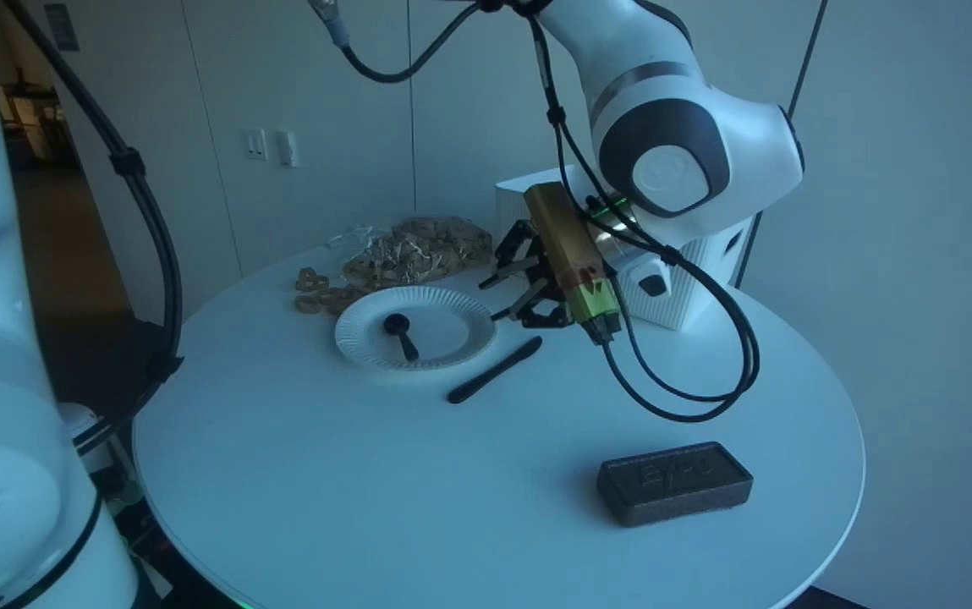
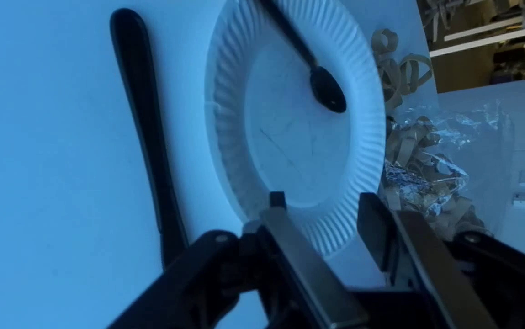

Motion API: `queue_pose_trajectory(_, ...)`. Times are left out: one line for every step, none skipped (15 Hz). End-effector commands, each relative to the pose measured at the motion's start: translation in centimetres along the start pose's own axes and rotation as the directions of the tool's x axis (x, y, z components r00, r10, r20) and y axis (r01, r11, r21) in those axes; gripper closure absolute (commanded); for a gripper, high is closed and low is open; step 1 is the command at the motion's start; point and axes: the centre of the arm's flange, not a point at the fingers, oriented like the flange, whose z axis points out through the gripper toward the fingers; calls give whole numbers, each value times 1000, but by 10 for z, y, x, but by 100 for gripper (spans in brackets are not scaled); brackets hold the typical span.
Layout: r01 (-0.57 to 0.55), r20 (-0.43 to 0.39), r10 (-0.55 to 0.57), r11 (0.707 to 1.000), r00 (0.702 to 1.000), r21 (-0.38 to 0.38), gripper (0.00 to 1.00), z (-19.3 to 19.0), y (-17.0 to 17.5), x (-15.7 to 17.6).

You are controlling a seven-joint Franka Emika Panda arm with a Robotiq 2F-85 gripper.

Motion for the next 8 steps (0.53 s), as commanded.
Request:
queue_pose_trajectory(-42, 5, 42, 999, 999, 9, 22, -3, -1, 13)
queue_pose_trajectory(-46, 6, 46, 999, 999, 1, 16, -3, 0, 13)
queue_pose_trajectory(-51, 2, 51, 999, 999, -15, 7, -2, 2, 14)
queue_pose_trajectory(-54, 1, 54, 998, 999, -23, 1, -1, 4, 14)
queue_pose_trajectory(-57, 2, 57, 998, 998, -31, 0, 0, 6, 14)
queue_pose_trajectory(-60, 1, 60, 997, 998, -41, 0, 0, 9, 14)
queue_pose_trajectory(-64, 5, 64, 997, 998, -44, 0, -1, 11, 13)
queue_pose_trajectory(-68, 10, 69, 997, 998, -48, 0, -1, 15, 12)
